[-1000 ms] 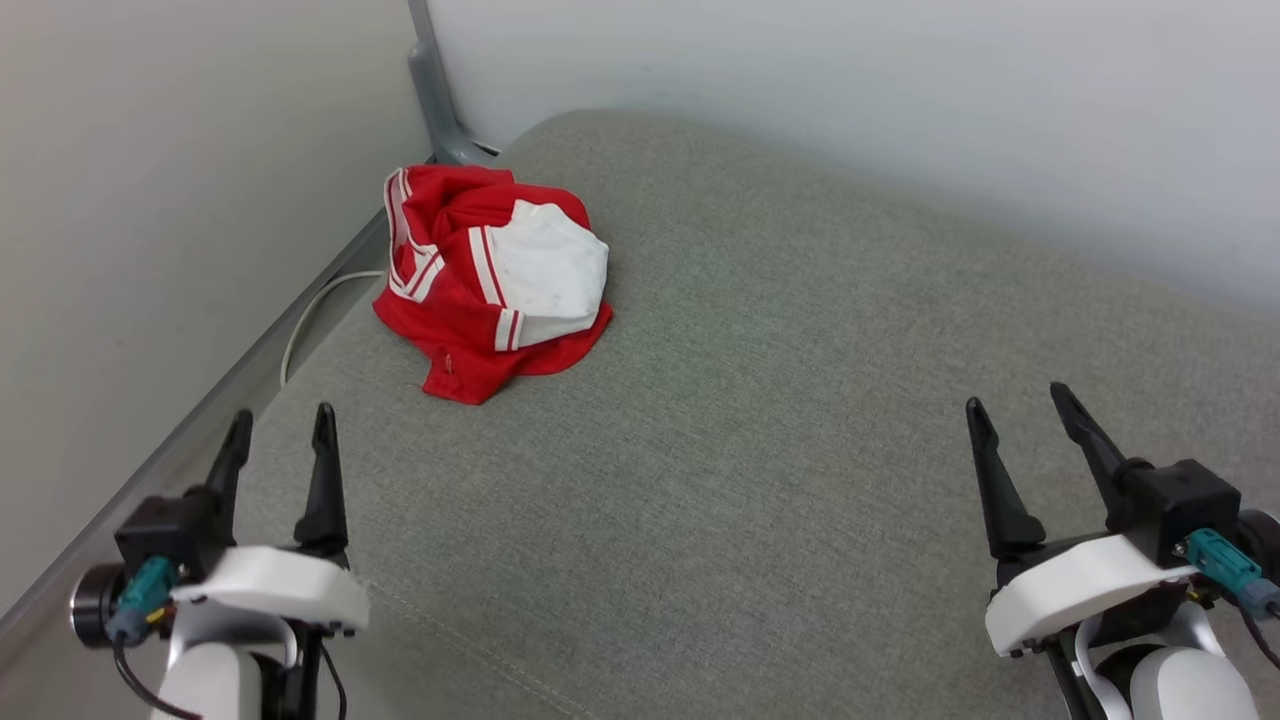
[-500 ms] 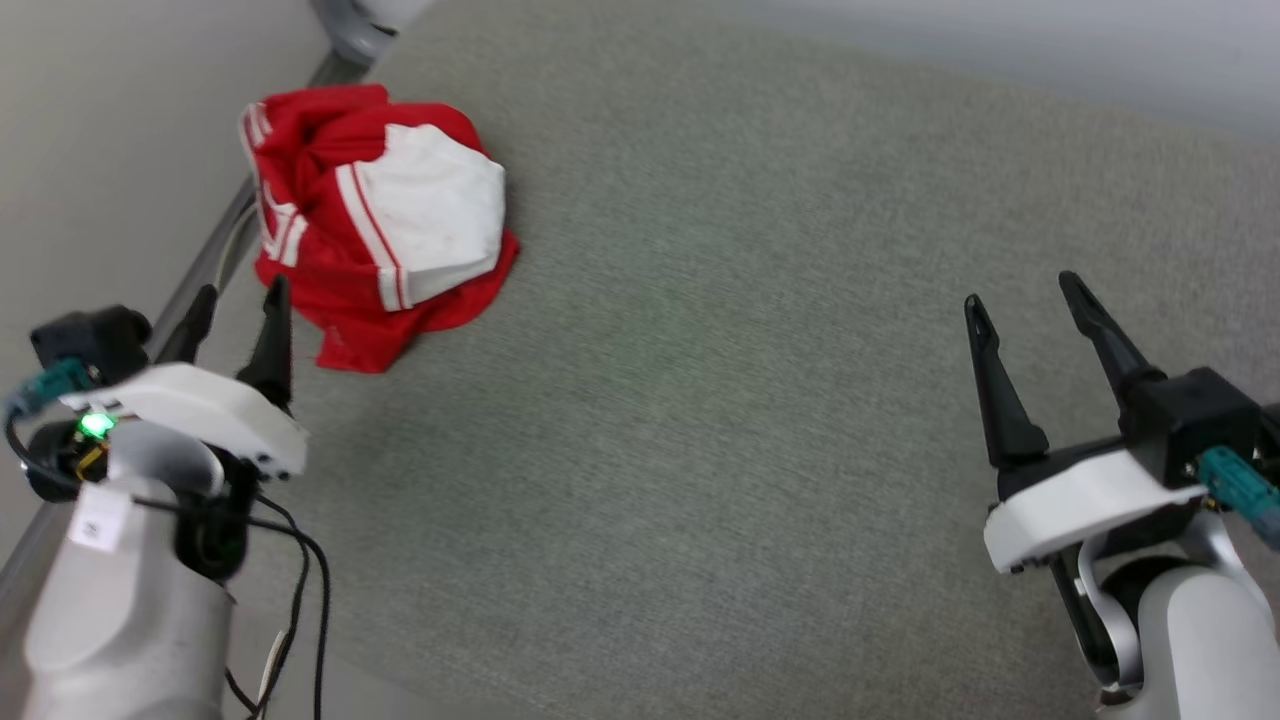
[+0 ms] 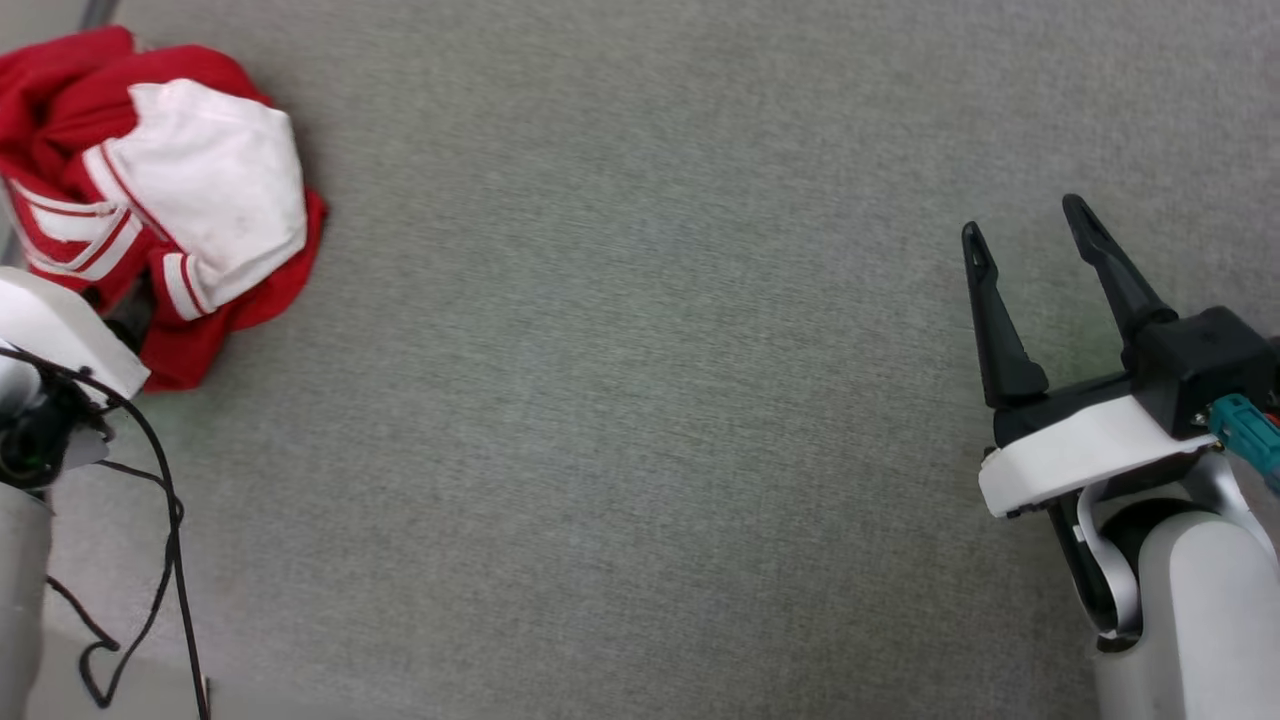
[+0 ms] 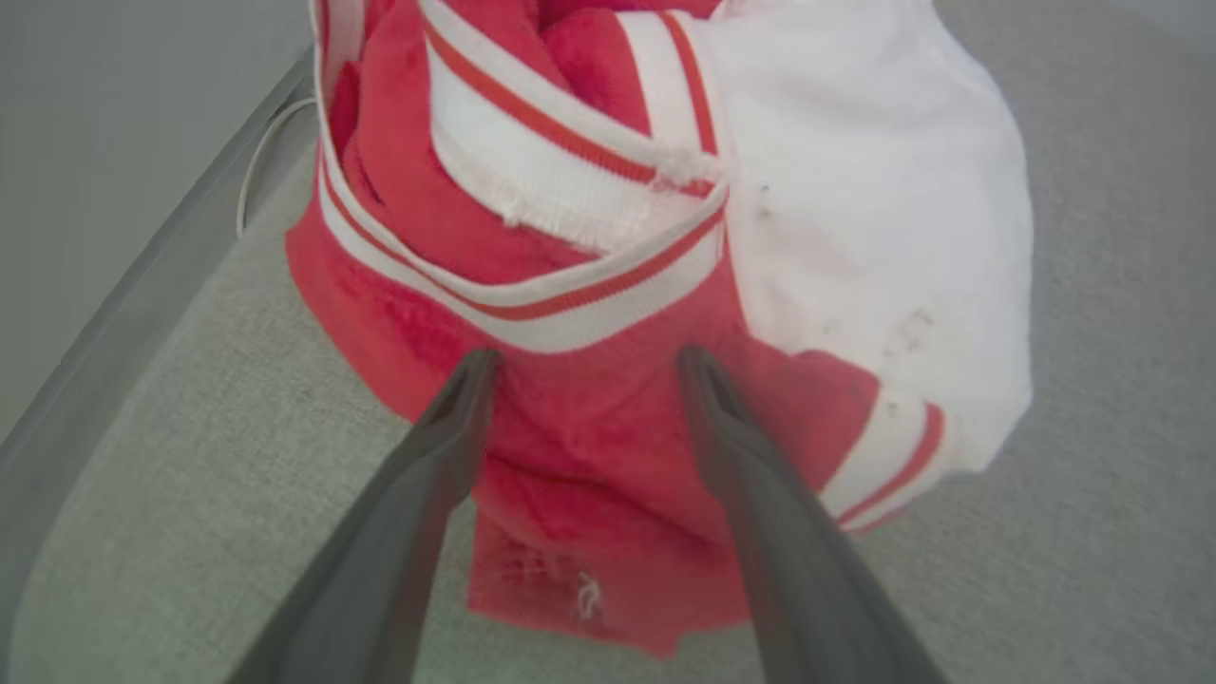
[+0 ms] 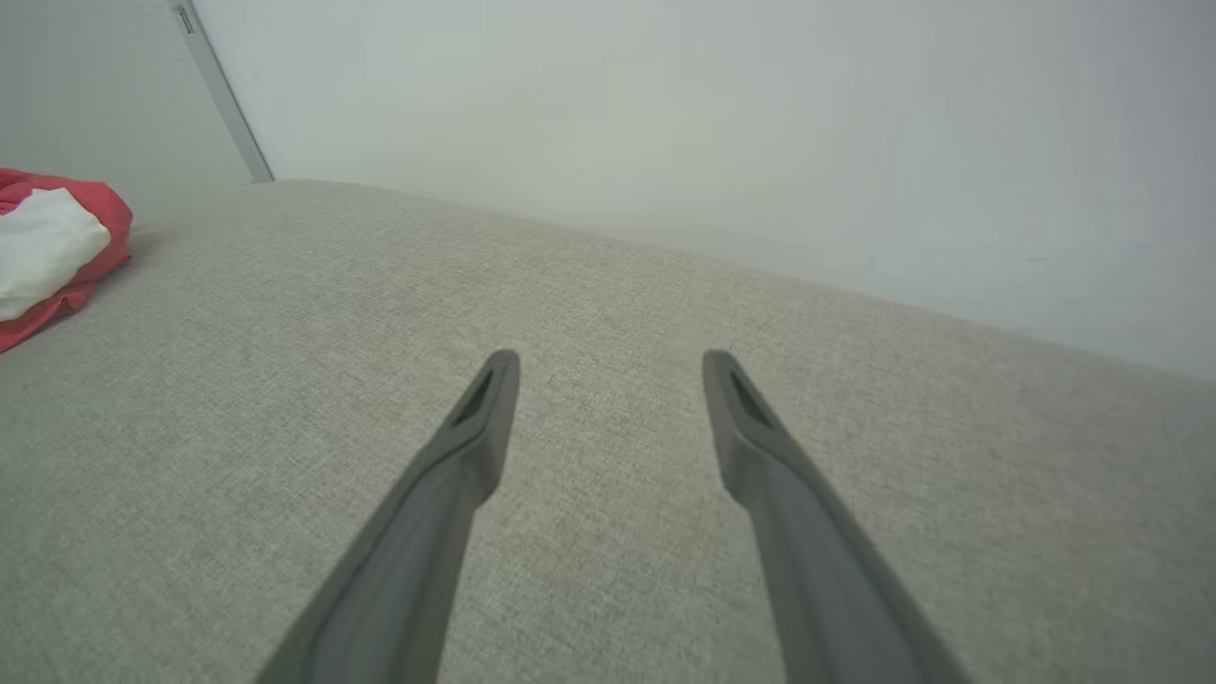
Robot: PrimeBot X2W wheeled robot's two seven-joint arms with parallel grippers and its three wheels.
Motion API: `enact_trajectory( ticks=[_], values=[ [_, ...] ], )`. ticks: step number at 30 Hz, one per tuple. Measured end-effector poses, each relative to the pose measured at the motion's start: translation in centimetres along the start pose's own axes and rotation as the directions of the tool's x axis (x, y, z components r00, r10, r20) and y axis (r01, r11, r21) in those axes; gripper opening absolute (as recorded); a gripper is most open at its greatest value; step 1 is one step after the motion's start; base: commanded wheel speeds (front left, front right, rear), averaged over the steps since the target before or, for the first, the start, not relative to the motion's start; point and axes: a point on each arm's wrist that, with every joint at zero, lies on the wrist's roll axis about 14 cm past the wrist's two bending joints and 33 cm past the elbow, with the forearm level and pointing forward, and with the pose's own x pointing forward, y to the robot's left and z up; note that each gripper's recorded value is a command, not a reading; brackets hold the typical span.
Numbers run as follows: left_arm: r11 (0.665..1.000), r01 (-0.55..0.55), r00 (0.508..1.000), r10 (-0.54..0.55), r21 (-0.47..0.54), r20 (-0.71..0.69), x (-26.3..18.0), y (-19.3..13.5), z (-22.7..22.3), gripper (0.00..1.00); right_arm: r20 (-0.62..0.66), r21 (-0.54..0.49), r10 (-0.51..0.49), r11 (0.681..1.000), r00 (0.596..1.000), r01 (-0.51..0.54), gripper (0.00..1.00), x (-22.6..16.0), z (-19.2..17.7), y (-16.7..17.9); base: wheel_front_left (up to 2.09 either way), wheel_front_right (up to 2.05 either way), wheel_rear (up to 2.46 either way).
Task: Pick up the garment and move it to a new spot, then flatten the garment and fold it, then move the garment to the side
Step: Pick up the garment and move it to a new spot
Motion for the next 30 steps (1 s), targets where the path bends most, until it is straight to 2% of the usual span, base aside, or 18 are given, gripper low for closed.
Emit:
enact_trajectory(
  ticks=[6,7,9,10,14,18,25,30],
  values=[
    [1.000,-0.002,0.966,-0.002,-0.016,-0.259,2.3,-0.5,-3.8,1.00,-0.046,0.011,-0.043,0.999,0.998,0.043,1.00,-0.2,-2.2,-1.9,0.00,0.00,0.00],
    [1.000,-0.011,0.956,0.005,-0.018,-0.292,2.4,-0.2,-4.1,0.85,-0.053,0.012,-0.048,0.999,0.997,0.049,1.00,-0.3,-2.5,-2.2,0.00,0.00,0.00],
    [0.999,-0.018,0.939,0.002,-0.044,-0.345,2.8,-0.2,-4.7,0.04,-0.060,0.012,-0.057,0.998,0.997,0.057,1.00,-0.4,-2.9,-2.5,0.00,0.00,0.00],
    [0.998,-0.021,0.931,0.000,-0.053,-0.364,2.9,-0.3,-4.9,0.00,-0.061,0.011,-0.061,0.998,0.996,0.062,1.00,-0.4,-2.9,-2.7,0.00,0.00,0.00],
    [0.998,-0.036,0.920,0.015,-0.046,-0.392,2.9,0.1,-5.0,0.00,-0.061,0.008,-0.074,0.997,0.995,0.075,1.00,-0.5,-2.9,-3.2,0.00,0.00,0.00],
    [0.999,-0.040,0.947,0.033,-0.017,-0.320,2.9,0.3,-4.1,0.00,-0.052,0.003,-0.078,0.997,0.996,0.078,1.00,-0.7,-2.3,-3.2,0.00,0.00,0.00],
    [1.000,-0.016,1.000,0.016,0.022,-0.021,1.8,-0.2,0.9,0.00,-0.010,0.005,-0.076,0.997,0.997,0.076,1.00,-1.3,-0.2,-2.8,0.00,0.00,0.00],
    [0.998,0.052,0.969,-0.057,0.028,0.242,-0.4,-2.3,5.6,0.00,0.026,0.013,-0.070,0.997,0.997,0.070,1.00,-2.0,1.5,-2.1,0.00,0.00,0.00]
  ],
)
